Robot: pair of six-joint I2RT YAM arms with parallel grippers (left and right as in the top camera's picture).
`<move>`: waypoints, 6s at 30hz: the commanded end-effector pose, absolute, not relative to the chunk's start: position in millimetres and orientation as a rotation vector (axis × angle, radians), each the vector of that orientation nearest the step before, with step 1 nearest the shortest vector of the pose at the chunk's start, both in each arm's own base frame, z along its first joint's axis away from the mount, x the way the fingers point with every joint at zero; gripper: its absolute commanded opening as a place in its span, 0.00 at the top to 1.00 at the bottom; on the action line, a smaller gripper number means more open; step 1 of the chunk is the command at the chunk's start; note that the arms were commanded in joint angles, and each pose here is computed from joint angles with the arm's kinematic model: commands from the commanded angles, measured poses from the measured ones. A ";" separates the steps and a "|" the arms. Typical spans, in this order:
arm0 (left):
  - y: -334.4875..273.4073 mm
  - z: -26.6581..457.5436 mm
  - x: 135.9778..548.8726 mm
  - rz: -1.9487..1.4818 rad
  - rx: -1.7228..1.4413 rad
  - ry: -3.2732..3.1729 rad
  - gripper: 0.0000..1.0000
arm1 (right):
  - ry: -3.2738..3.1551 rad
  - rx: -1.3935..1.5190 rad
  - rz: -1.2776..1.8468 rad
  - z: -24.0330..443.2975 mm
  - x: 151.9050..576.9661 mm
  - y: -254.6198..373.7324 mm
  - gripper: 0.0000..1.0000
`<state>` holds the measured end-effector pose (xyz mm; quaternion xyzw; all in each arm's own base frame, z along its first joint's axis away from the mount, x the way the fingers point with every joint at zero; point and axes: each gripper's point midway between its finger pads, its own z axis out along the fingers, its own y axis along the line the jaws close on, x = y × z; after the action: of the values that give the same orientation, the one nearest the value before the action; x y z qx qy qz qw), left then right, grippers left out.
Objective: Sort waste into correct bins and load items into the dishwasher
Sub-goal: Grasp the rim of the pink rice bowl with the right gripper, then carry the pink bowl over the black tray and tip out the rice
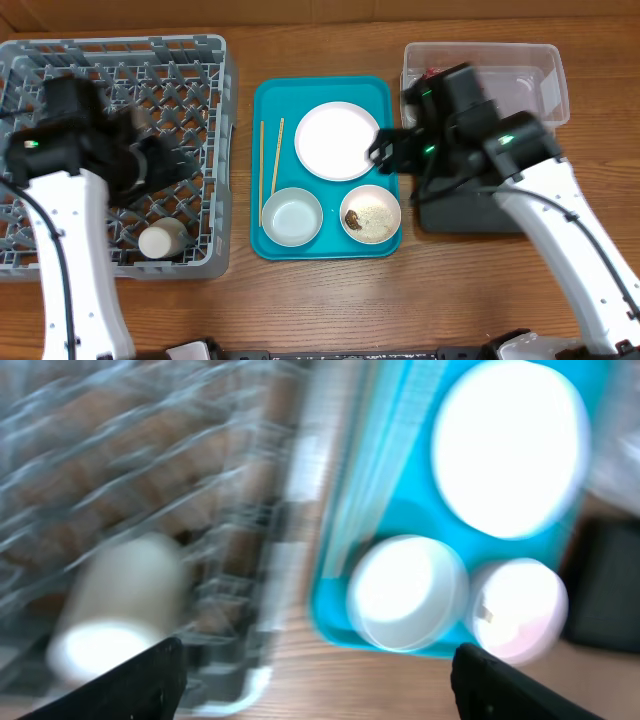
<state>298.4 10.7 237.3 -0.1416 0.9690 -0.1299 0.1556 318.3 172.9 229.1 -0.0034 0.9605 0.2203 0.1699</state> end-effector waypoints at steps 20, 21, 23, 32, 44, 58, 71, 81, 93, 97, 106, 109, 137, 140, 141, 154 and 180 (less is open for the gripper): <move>-92.3 272.4 296.4 -0.350 0.057 2.657 0.00 | 2.961 -0.453 0.513 114.0 253.1 221.9 0.45; -92.0 272.7 295.1 -0.351 0.056 2.658 0.00 | 2.958 -0.416 0.483 111.5 255.7 224.8 0.45; -91.5 271.8 292.8 -0.349 0.056 2.667 0.00 | 2.956 -0.361 0.422 102.2 261.4 229.2 0.46; -91.0 270.7 291.1 -0.346 0.055 2.676 0.00 | 2.995 -0.239 0.499 67.1 282.7 260.8 0.57; -90.0 269.0 288.0 -0.338 0.063 2.690 0.00 | 2.897 -0.112 0.551 76.8 307.8 273.5 0.65; -89.5 267.8 285.9 -0.337 0.063 2.701 0.00 | 2.920 0.092 0.450 53.8 317.3 264.6 0.67; -89.1 267.3 284.8 -0.335 0.062 2.705 0.00 | 2.926 0.122 0.383 38.0 323.2 258.0 0.87; -89.1 267.3 284.9 -0.333 0.066 2.705 0.00 | 2.962 0.210 0.327 34.3 328.0 230.1 0.96; -89.1 267.3 284.9 -0.333 0.066 2.705 0.00 | 2.988 0.264 0.306 31.9 321.6 226.4 0.80; -88.9 267.0 284.4 -0.332 0.067 2.707 0.00 | 2.995 0.251 0.308 31.1 315.4 233.6 0.79; -88.3 265.7 281.7 -0.330 0.065 2.720 0.00 | 3.037 0.282 0.265 7.8 304.9 244.0 0.83; -87.8 264.6 279.5 -0.328 0.064 2.730 0.00 | 3.038 0.285 0.264 7.3 305.4 243.5 0.96; -87.3 265.7 282.3 -0.315 0.094 2.715 0.00 | 3.008 0.110 0.271 101.6 317.9 248.8 0.96; -87.3 265.6 282.2 -0.315 0.094 2.716 0.00 | 2.981 0.100 0.305 124.1 324.6 244.8 0.96; -87.3 265.6 282.2 -0.315 0.093 2.716 0.00 | 2.971 0.086 0.336 133.1 326.9 243.6 0.96; -87.3 265.6 282.1 -0.315 0.094 2.716 0.00 | 2.873 0.126 0.875 194.5 357.7 164.7 0.96; -87.3 265.5 282.0 -0.315 0.093 2.717 0.00 | 2.198 0.337 1.851 209.9 357.6 56.2 0.96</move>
<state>281.6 -90.1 256.8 0.0245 0.9758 -0.1165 0.1834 357.0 58.5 178.2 0.1431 0.8000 0.5764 0.0855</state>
